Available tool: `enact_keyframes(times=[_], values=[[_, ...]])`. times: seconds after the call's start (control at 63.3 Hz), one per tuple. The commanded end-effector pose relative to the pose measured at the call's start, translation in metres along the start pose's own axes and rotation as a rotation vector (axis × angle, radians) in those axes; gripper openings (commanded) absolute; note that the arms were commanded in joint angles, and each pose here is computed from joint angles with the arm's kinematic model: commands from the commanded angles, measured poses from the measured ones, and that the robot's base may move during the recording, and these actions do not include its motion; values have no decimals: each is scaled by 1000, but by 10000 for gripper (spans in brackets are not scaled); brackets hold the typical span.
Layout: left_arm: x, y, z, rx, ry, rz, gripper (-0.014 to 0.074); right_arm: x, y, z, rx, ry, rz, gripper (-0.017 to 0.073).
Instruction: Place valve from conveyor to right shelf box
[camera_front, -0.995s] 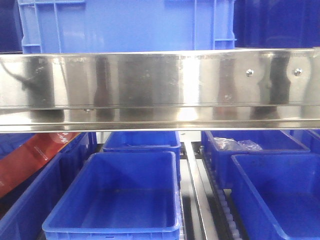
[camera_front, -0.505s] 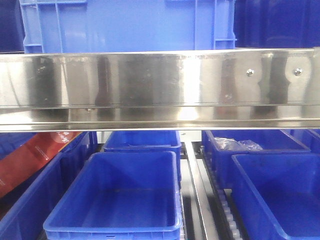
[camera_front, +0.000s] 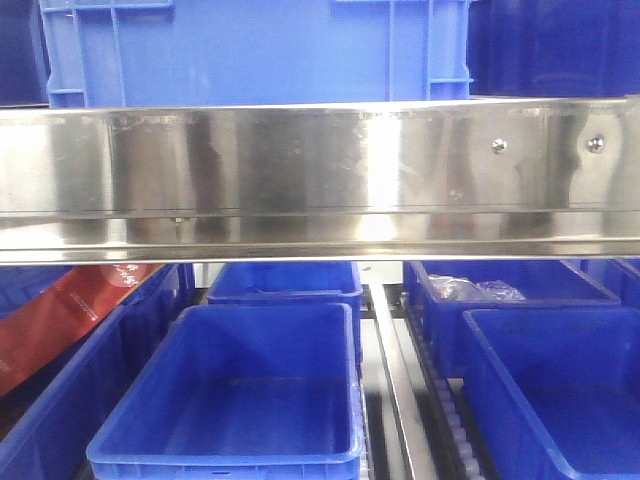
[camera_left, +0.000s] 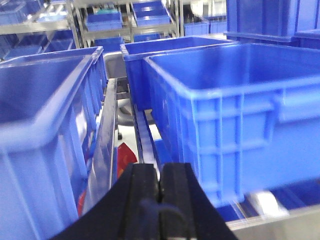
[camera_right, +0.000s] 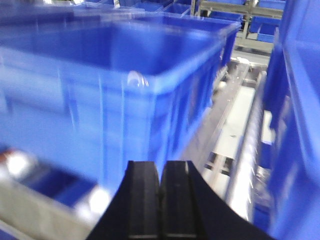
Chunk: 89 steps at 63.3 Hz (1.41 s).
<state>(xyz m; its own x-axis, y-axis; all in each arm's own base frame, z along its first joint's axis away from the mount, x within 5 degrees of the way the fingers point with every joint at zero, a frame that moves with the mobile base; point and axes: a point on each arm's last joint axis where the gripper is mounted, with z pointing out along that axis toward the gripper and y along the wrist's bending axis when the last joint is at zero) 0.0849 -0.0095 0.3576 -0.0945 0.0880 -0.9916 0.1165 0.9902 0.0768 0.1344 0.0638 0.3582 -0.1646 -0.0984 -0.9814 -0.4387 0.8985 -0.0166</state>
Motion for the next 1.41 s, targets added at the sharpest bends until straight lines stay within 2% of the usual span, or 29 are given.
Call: enact_keyframes(times=[0.0, 0.158, 0.284, 1.105, 1.2, 1.389], values=[[19, -2, -6, 6, -17, -44, -111, 19, -1, -9, 23, -57, -58, -154], [46, -4, -4, 6, 15, -51, -111, 52, -1, -16, 26, -85, -59, -154], [52, -5, -1, 3, 12, -54, -111, 64, -1, -16, 26, -71, -59, -154], [54, -5, -1, 2, 13, -53, -111, 63, -1, -16, 27, -86, -59, -154], [57, -2, -5, -33, 2, 3, -111, 63, -1, -16, 27, -86, -59, -154], [83, 2, -17, -146, -145, 4, -111, 63, -1, -16, 27, -86, -59, -154]])
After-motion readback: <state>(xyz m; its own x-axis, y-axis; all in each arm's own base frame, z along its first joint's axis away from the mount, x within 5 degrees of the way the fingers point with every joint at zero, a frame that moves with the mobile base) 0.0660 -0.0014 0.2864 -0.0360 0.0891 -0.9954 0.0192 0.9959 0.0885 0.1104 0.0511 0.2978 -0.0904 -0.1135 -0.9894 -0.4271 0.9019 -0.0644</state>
